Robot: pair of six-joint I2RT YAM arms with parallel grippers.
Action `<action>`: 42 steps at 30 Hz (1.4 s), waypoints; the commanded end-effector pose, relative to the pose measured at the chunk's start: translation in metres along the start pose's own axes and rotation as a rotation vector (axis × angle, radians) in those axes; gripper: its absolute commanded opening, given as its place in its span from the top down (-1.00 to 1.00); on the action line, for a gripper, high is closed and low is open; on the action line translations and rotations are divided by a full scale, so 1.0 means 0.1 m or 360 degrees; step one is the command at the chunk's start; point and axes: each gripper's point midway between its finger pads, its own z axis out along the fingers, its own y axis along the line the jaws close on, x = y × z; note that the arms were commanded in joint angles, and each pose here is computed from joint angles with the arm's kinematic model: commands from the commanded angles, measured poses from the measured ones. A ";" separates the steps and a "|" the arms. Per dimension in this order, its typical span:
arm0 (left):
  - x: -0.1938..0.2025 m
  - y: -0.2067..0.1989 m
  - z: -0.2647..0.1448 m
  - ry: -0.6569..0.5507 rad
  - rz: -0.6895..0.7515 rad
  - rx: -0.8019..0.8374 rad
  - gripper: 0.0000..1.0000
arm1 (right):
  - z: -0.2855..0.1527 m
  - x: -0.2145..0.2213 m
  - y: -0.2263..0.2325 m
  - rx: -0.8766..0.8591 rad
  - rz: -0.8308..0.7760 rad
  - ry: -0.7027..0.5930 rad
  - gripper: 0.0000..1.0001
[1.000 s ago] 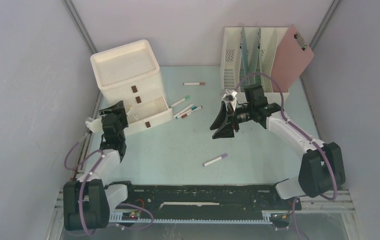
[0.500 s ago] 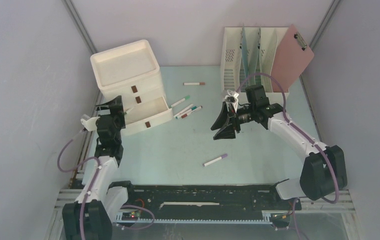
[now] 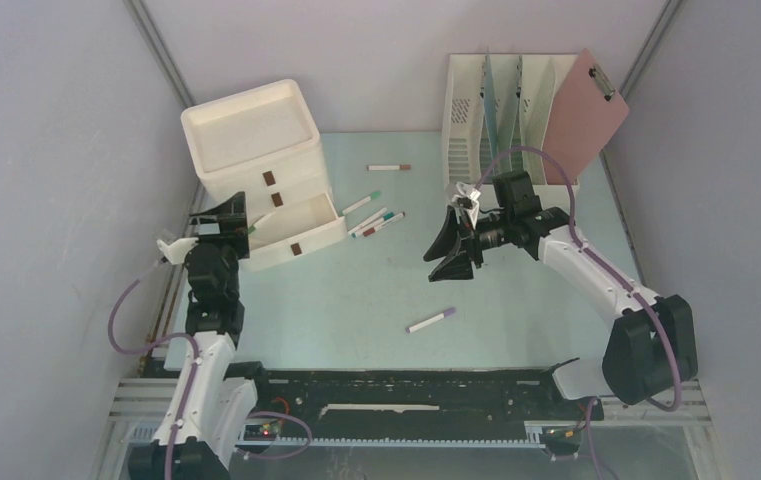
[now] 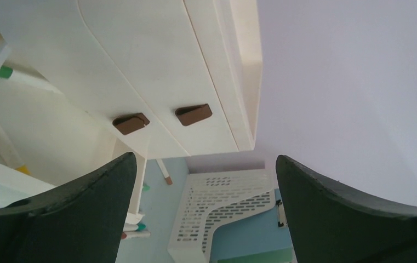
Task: Organize the desk
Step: Place the stationery in the drawer, then pick up the stationery from the center of the board.
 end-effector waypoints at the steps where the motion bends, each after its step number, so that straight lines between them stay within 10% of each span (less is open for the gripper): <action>1: 0.13 -0.11 -0.08 0.0131 0.0045 0.0118 -1.00 | -0.03 -0.07 0.10 0.0001 -0.0142 -0.0005 -0.28; 19: 0.66 -0.38 -0.58 0.0611 0.0198 0.0683 -1.00 | -0.02 0.11 0.07 0.0068 -0.0329 0.0137 -0.28; 42: 1.28 -0.12 -1.14 0.0919 0.0524 0.0929 -1.00 | 0.35 1.60 -0.34 0.0091 -0.1047 0.1410 -0.25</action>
